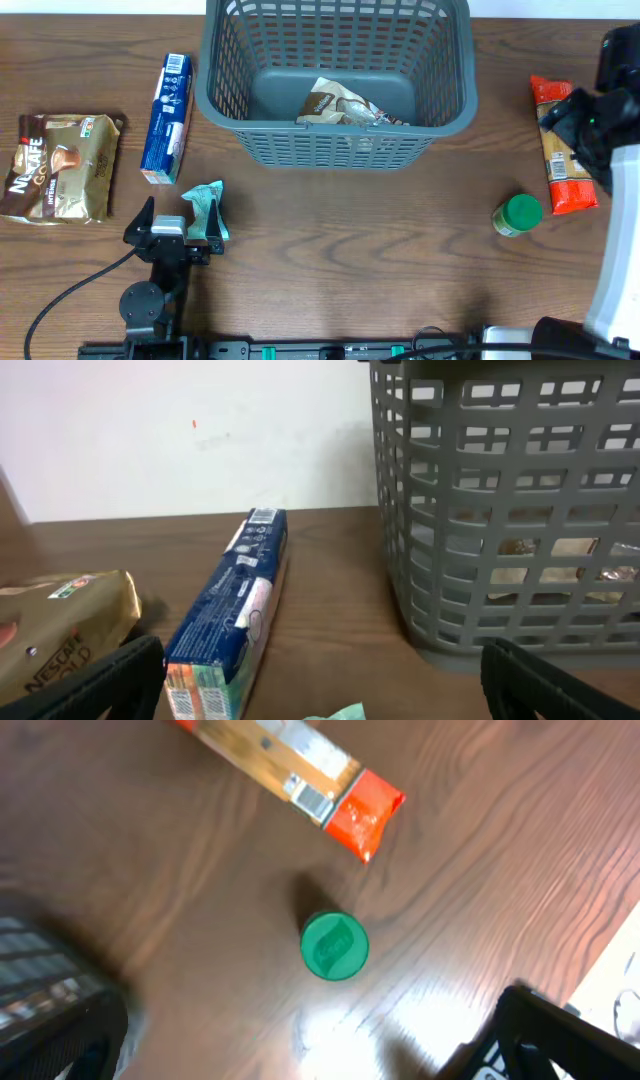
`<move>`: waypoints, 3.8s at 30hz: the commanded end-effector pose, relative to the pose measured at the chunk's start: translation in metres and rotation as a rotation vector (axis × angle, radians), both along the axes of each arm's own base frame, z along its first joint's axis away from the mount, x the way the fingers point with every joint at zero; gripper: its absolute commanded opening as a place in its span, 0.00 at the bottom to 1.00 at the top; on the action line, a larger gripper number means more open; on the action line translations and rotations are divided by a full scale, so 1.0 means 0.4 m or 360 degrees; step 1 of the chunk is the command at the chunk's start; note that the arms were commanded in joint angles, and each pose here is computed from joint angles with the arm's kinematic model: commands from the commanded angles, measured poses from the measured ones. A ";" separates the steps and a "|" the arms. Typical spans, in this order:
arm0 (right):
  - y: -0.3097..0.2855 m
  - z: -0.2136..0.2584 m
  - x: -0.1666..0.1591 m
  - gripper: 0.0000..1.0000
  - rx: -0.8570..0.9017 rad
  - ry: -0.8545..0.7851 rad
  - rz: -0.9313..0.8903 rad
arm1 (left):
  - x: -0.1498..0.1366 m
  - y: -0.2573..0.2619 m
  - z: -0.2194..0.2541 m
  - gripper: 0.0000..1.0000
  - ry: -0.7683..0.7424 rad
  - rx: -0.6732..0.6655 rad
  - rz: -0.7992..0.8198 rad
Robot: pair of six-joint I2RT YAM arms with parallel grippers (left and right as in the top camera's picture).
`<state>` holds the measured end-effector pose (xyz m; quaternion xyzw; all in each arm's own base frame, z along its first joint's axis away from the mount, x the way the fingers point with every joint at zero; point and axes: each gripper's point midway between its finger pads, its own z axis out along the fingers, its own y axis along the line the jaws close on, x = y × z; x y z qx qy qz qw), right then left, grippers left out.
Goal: Pack container
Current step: 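Move right gripper to the green-capped jar, then close right gripper around the green-capped jar and lift, then carry the jar into the basket and release it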
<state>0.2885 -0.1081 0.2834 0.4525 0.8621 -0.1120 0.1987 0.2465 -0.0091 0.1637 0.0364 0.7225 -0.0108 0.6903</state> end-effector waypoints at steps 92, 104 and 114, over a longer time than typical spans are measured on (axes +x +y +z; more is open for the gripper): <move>-0.047 -0.705 -0.098 0.01 0.0427 0.0236 -0.0416 | -0.001 -0.004 0.003 0.99 -0.0014 0.0015 -0.0013; -0.070 -0.584 -0.044 0.01 0.0347 0.0099 -0.0249 | -0.001 -0.004 0.003 0.99 -0.0014 0.0015 -0.0012; -0.068 -0.038 0.106 0.01 0.0091 -0.0601 0.0225 | -0.001 -0.004 0.003 0.99 -0.0014 0.0015 -0.0013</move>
